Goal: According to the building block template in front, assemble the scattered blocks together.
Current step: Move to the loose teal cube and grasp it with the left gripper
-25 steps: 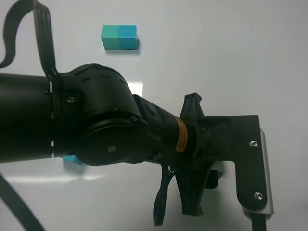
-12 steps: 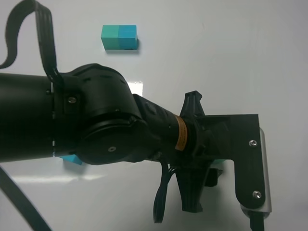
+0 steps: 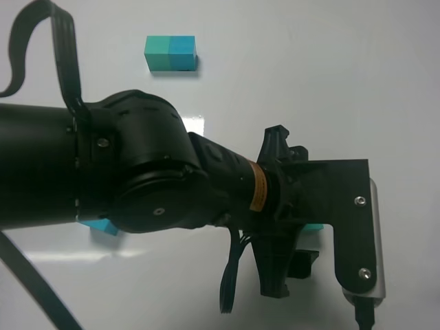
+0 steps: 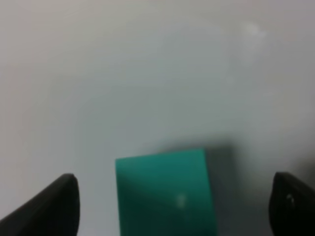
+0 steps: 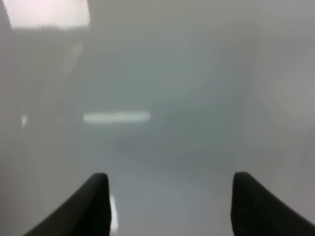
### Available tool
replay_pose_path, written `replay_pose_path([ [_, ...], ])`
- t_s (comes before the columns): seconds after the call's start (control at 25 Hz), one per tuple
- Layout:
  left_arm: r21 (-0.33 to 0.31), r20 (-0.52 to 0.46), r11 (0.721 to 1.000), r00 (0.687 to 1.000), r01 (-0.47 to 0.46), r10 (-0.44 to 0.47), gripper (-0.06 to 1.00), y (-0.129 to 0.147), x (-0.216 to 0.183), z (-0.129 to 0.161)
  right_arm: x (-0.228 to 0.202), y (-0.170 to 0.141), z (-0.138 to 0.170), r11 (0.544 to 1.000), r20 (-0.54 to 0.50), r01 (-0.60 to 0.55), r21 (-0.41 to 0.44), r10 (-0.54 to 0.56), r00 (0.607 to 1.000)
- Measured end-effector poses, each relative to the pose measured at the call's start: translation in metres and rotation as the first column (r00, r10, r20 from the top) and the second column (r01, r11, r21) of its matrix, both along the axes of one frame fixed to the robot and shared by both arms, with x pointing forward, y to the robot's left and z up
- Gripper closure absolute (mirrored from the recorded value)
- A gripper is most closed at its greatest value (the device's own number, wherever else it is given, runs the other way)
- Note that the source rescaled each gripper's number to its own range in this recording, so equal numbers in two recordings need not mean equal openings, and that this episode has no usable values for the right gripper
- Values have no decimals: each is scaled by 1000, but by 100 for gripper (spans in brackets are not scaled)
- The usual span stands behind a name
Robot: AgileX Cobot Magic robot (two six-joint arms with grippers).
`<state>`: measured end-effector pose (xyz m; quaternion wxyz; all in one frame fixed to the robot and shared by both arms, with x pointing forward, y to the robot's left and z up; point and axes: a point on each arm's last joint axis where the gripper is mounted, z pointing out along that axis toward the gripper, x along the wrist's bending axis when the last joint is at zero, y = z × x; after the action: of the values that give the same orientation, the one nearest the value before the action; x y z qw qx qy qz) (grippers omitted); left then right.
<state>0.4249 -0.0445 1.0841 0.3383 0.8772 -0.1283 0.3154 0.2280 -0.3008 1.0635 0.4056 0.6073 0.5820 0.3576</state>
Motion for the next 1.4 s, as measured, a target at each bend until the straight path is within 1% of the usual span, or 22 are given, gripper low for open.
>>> replay_pose_path([
  [0.28, 18, -1, 1000, 1000, -18, 18, 18, 1, 9, -7, 0, 0, 0, 1000, 0, 0, 0, 0, 1000],
  [0.44, 19, -2, 1000, 1000, -24, 24, 25, 2, 11, -7, 0, 0, 0, 1000, 0, 0, 0, 0, 1000],
  [0.56, 18, -1, 1000, 1000, -24, 24, 27, 2, 11, -7, 0, 0, 0, 1000, 0, 0, 0, 0, 1000],
  [0.72, 12, 1, 1000, 1000, -23, 23, 28, 2, 11, -7, 0, 0, 0, 1000, 0, 0, 0, 0, 1000],
  [1.0, 36, -16, 999, 1000, -23, 23, 28, -4, 14, -20, 0, 0, 0, 1000, 0, 0, 0, 0, 1000],
  [1.4, 30, -22, 999, 999, -26, 27, 30, -4, 14, -20, 0, 0, 0, 1000, 0, 0, 0, 0, 1000],
])
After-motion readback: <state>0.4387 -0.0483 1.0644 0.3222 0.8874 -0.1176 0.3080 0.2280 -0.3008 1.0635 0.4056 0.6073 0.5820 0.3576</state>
